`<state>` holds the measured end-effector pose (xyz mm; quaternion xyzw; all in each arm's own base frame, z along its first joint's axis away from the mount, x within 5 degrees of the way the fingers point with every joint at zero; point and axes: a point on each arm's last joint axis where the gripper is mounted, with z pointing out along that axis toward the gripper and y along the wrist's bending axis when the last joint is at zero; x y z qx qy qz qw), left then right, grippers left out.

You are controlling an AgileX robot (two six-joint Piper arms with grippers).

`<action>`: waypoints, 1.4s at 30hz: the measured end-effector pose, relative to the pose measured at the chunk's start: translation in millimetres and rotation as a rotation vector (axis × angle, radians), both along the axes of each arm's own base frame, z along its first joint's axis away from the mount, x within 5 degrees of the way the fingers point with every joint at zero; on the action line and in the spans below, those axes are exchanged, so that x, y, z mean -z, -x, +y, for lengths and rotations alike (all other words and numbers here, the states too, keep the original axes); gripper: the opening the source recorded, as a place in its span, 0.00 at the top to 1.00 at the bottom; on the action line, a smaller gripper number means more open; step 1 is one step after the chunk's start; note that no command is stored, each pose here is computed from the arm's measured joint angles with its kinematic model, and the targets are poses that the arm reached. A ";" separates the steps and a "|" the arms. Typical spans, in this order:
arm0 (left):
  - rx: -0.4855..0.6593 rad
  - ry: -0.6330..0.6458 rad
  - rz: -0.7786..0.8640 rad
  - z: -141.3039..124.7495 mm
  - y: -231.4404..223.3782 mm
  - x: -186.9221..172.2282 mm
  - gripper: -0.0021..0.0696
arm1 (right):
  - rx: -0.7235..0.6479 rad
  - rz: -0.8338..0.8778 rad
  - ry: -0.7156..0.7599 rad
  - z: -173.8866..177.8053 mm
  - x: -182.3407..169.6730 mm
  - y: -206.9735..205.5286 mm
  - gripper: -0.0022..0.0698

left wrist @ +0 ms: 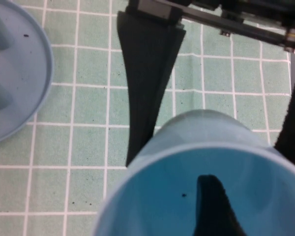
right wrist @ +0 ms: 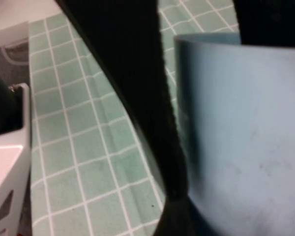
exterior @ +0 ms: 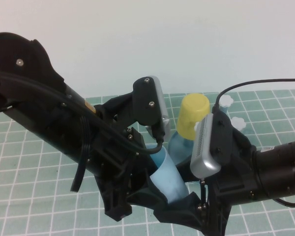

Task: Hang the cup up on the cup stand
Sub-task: Adjust the cup with two arms

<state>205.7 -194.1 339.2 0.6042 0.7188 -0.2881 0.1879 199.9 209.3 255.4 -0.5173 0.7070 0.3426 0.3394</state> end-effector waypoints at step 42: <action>-0.112 -0.066 -0.276 18.6 -5.1 -18.4 0.97 | 0.112 0.155 -0.011 -13.4 -5.2 -11.0 0.05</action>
